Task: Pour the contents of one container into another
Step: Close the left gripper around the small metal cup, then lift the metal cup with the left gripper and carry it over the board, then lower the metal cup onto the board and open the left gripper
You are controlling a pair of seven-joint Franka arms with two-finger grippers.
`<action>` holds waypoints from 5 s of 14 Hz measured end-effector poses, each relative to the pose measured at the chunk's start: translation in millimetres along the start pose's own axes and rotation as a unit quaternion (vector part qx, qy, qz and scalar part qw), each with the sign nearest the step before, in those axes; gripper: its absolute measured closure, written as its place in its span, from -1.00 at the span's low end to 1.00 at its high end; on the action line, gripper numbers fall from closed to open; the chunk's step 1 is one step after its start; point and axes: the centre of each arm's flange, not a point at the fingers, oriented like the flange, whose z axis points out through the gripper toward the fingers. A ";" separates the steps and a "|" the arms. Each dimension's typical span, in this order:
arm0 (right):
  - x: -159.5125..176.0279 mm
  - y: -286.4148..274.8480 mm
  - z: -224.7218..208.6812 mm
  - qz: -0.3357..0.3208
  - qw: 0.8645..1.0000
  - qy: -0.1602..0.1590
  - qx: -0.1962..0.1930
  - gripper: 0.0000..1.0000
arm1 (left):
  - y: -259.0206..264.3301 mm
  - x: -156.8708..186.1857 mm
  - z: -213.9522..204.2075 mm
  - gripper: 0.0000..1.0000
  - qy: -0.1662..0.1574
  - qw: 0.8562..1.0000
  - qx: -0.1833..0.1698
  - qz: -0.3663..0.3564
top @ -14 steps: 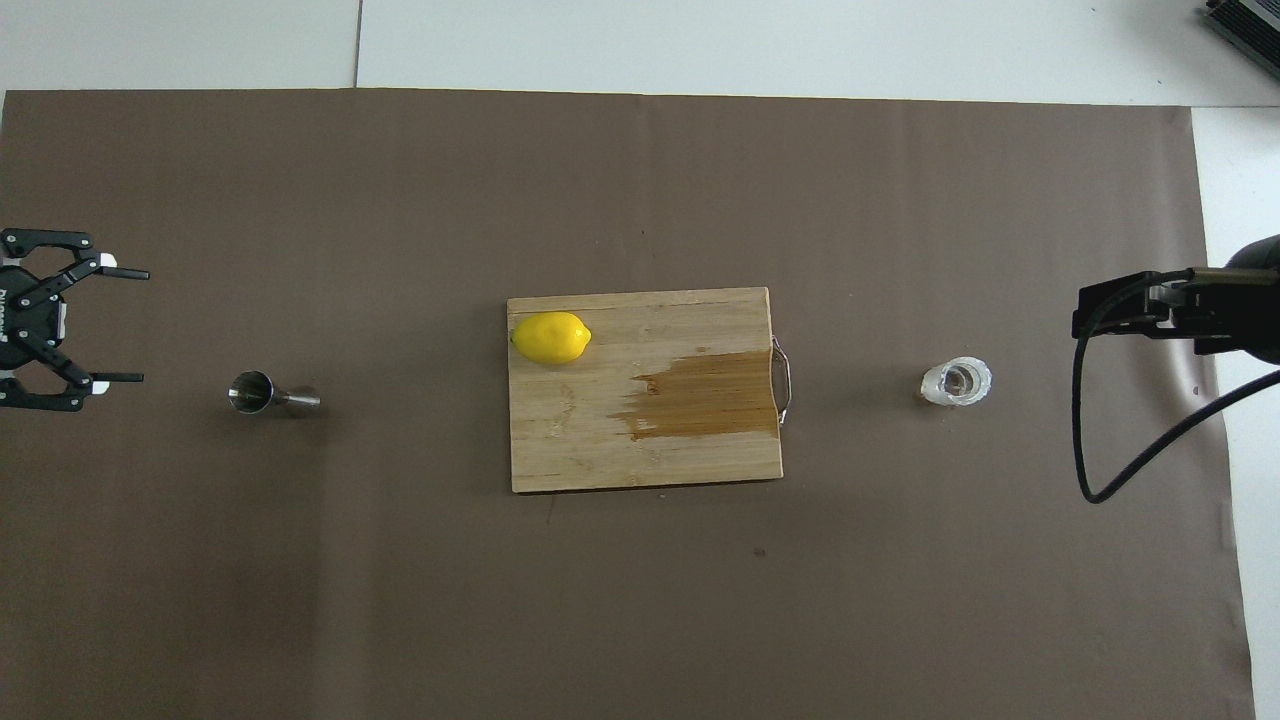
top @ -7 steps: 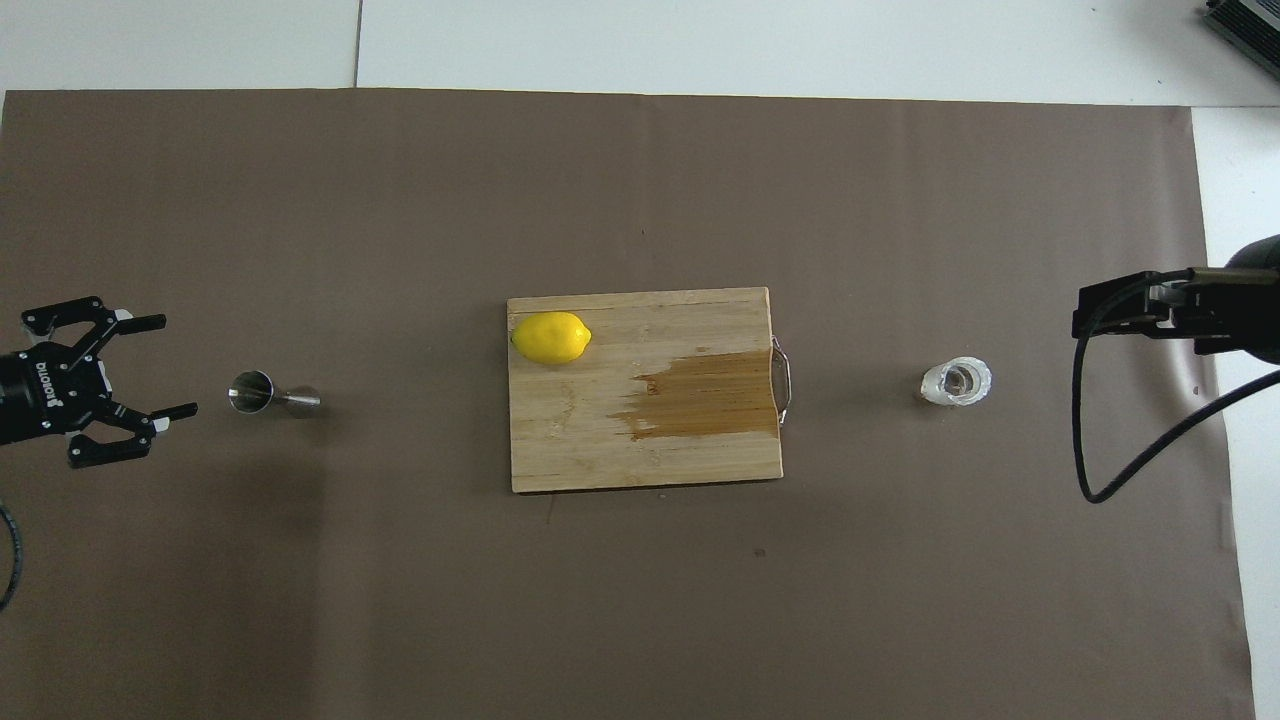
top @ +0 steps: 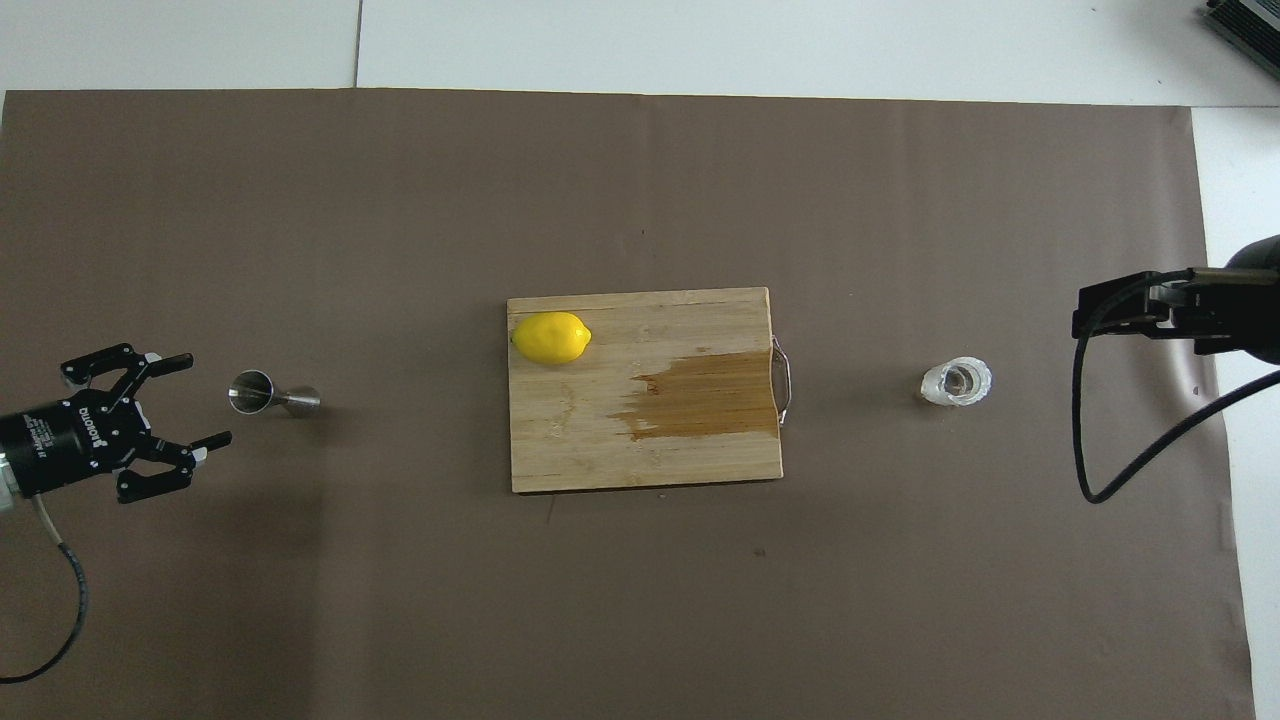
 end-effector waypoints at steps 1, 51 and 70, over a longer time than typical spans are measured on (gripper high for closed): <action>0.0 0.0 0.0 0.000 1.000 0.000 0.000 -1.00 | -3.5 -3.0 8.0 -1.00 0.000 1.000 -0.008 -0.004; 0.0 0.0 0.0 0.000 1.000 0.000 0.000 -1.00 | -100.3 -231.0 143.3 -0.01 -0.081 0.997 0.006 0.001; 0.0 0.0 -0.1 0.000 1.000 0.000 0.000 -1.00 | -287.4 -289.6 340.1 -0.01 -0.039 0.998 -0.019 -0.040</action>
